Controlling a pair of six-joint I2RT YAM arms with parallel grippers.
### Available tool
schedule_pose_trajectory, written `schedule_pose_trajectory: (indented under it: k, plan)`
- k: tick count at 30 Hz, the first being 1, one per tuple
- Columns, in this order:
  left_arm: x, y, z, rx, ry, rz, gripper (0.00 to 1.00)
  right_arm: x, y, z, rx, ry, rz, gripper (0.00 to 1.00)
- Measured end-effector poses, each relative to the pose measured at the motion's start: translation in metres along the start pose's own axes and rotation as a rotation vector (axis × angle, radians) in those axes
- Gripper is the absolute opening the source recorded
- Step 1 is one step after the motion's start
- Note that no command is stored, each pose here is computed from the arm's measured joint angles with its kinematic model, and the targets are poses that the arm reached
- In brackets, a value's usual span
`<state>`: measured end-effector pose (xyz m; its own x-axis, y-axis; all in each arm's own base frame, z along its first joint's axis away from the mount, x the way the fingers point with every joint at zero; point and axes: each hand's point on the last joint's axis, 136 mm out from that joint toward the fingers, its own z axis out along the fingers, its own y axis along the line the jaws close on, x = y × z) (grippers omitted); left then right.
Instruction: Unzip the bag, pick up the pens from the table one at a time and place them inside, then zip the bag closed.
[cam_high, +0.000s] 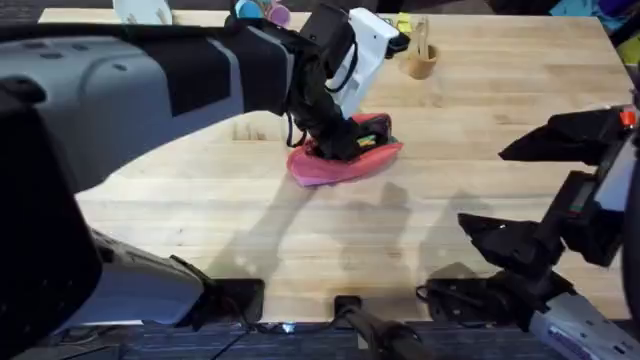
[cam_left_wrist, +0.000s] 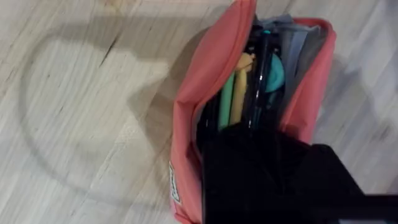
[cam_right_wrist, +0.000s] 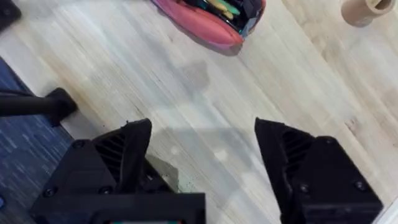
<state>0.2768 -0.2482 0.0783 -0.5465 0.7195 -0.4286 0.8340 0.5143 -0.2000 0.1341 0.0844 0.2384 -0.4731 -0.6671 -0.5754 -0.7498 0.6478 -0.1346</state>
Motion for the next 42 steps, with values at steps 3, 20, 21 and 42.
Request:
schedule_pose_trajectory:
  k: [3, 20, 21, 42]
  plan:
    - [0.001, 0.002, 0.001, -0.021, 0.011, 0.032, 0.043, 0.000, 0.000, 0.000, 0.000, 0.000, 0.000, 0.996]
    - [-0.006, 0.014, -0.005, -0.095, 0.016, 0.180, 0.043, 0.000, 0.000, 0.000, 0.000, 0.000, 0.000, 0.996]
    - [-0.008, 0.016, -0.006, -0.107, 0.013, 0.184, 0.043, 0.000, 0.000, 0.000, 0.000, 0.000, 0.000, 0.996]
    - [0.004, 0.028, -0.009, -0.163, 0.079, 0.234, 0.949, 0.000, 0.000, 0.000, 0.000, 0.000, 0.000, 0.996]
